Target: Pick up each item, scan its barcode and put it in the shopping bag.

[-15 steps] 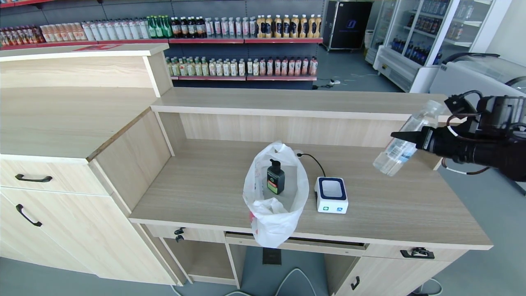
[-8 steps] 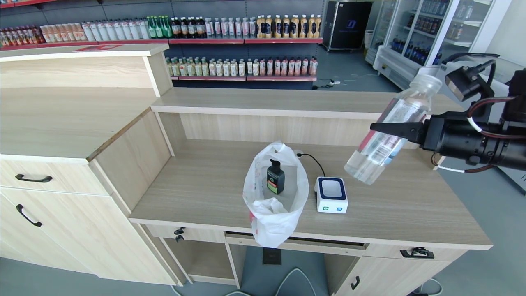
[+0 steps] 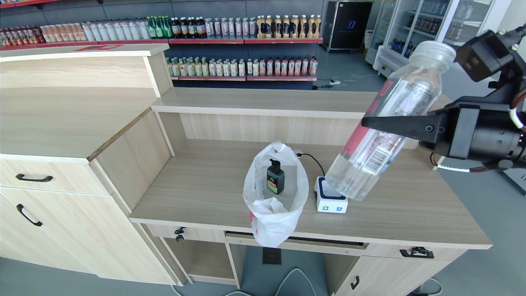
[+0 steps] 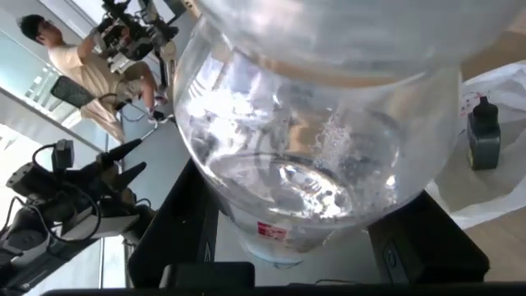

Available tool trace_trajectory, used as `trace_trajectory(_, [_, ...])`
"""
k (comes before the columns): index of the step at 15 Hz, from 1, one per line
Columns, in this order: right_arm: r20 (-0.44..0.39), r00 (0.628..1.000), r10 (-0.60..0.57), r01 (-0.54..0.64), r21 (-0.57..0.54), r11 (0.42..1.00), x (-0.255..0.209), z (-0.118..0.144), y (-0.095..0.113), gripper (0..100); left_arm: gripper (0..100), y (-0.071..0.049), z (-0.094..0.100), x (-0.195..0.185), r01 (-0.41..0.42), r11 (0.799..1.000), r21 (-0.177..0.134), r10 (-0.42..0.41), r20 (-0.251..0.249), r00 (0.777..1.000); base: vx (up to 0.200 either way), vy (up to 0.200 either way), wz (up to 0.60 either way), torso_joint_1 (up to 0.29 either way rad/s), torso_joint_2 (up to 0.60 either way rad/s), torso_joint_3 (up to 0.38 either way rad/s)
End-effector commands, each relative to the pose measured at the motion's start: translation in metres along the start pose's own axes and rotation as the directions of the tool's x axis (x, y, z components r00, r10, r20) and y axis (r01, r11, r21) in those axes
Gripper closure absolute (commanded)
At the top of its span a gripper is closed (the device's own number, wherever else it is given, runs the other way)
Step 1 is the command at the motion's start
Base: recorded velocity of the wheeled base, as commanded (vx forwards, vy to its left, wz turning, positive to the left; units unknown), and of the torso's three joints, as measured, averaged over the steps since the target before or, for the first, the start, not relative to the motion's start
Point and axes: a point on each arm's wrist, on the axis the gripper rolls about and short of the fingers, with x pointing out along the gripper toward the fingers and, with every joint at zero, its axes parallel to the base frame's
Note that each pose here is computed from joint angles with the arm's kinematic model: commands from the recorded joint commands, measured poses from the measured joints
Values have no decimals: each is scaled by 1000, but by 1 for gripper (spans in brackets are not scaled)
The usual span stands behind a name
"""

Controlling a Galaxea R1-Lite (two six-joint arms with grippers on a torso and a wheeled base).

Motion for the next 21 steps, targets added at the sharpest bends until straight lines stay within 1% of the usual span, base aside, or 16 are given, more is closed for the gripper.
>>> trace_trajectory(1, [9,1000,15,-15,-10,1000,-5,4,9,100,0,0,0,0,0,1000,0,0,0,1000,0,0,0,0,0,0])
trace_trajectory(3, [6,999,32,-32,15,999,-9,6,17,100,0,0,0,0,0,1000,0,0,0,1000,0,0,0,0,0,0])
trace_trajectory(6, [18,994,105,-106,84,991,-15,9,39,100,0,0,0,0,0,1000,0,0,0,1000,0,0,0,0,0,0])
trace_trajectory(8, [18,990,142,-143,97,985,-19,8,50,100,0,0,0,0,0,1000,0,0,0,1000,0,0,0,0,0,0])
trace_trajectory(9, [3,989,149,-149,108,983,-21,5,54,100,0,0,0,0,0,1000,0,0,0,1000,0,0,0,0,0,0])
trace_trajectory(15, [-30,980,194,-189,127,974,-29,-5,69,100,0,0,0,0,0,1000,0,0,0,1000,0,0,0,0,0,0])
trace_trajectory(21, [-46,980,196,-188,139,972,-43,-11,77,100,0,0,0,0,0,1000,0,0,0,1000,0,0,0,0,0,0])
